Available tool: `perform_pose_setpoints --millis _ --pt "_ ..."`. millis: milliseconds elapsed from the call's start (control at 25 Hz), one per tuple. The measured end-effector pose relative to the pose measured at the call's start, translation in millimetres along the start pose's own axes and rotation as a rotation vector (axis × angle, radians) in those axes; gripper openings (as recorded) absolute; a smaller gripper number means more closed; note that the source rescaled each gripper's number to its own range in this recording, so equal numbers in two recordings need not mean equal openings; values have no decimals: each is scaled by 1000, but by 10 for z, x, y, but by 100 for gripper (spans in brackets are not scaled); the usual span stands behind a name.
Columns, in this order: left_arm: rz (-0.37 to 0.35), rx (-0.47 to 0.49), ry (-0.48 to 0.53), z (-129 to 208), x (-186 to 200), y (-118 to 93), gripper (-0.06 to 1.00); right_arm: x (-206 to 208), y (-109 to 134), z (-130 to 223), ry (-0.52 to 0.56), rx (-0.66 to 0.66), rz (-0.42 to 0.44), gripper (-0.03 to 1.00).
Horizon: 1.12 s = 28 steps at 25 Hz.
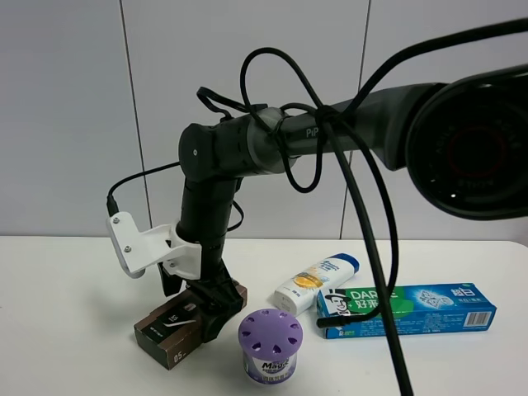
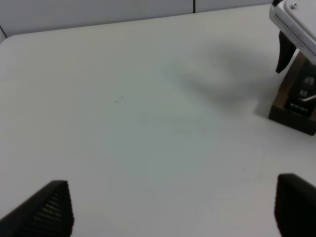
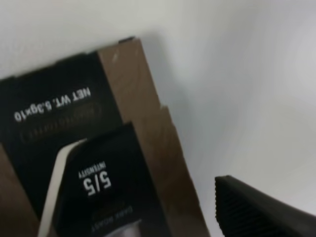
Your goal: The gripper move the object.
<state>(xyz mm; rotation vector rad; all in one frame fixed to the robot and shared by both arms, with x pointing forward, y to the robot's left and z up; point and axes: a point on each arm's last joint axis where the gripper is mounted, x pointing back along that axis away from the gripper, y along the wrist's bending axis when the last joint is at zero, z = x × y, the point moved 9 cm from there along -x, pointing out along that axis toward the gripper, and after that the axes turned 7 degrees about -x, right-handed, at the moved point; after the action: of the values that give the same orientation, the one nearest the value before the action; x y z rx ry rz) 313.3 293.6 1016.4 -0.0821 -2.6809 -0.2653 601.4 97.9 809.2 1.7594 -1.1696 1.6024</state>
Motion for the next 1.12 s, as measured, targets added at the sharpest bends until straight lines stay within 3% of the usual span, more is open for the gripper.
perform_pose_setpoints --millis 480,680,720,800,840,880,1120 --pt "0 -1 0 0 0 0 100 -154 25 7 -39 -33 -17 97" --pt "0 0 0 0 0 0 100 -186 41 7 -53 -48 -28 67" --pt "0 0 0 0 0 0 100 -198 46 6 -54 -49 -30 57" --pt "0 0 0 0 0 0 100 -205 49 1 -58 -52 -33 27" --pt "0 0 0 0 0 0 100 -205 52 -2 -60 -53 -34 6" --pt "0 0 0 0 0 0 100 -205 52 -2 -60 -55 -34 0" --pt "0 0 0 0 0 0 100 -187 40 -22 -67 -150 -32 0"
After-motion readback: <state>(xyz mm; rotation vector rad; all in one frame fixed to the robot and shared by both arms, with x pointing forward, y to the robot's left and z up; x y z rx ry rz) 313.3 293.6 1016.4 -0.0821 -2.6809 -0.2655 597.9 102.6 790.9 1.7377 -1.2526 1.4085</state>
